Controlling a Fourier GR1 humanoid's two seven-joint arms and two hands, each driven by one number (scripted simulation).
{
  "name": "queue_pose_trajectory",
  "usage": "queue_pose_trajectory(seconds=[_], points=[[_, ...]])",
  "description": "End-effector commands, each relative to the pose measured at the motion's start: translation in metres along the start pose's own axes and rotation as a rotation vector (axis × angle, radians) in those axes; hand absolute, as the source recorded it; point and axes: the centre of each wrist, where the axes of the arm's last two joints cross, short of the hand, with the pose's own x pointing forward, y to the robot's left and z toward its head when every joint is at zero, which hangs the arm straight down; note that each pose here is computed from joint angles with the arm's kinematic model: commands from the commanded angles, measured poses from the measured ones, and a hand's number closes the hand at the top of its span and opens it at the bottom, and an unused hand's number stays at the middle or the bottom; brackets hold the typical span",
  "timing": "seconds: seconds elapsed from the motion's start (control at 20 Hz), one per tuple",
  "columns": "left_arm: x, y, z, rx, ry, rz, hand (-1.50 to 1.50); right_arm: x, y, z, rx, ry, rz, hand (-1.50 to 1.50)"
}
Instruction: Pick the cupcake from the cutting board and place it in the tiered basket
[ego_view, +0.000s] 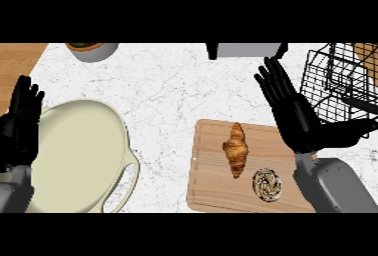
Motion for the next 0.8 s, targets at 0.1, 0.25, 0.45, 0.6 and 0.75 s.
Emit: queue_pose_trajectory(seconds=[0.1,0.25,0.45,0.6,0.75], points=[[-0.032,0.010,0.022,-0.073,0.190,-0.068,0.00,-0.065,-0.013,0.054,0.118,0.166,-0.345,1.50],[-0.057,0.021,0.043,-0.150,0.343,-0.129,0.00,-0.097,0.000,0.082,0.232,0.312,-0.560,1.50],[-0.080,0.033,0.057,-0.176,0.449,-0.118,0.00,-0.105,-0.042,0.131,0.150,0.073,-0.580,-1.50],[-0.073,0.039,0.057,-0.200,0.447,-0.135,0.00,-0.091,-0.083,0.136,0.143,0.247,-0.067,-1.50],[-0.077,0.037,0.058,-0.199,0.442,-0.133,0.00,-0.063,-0.121,0.120,0.257,0.336,0.316,-1.50]])
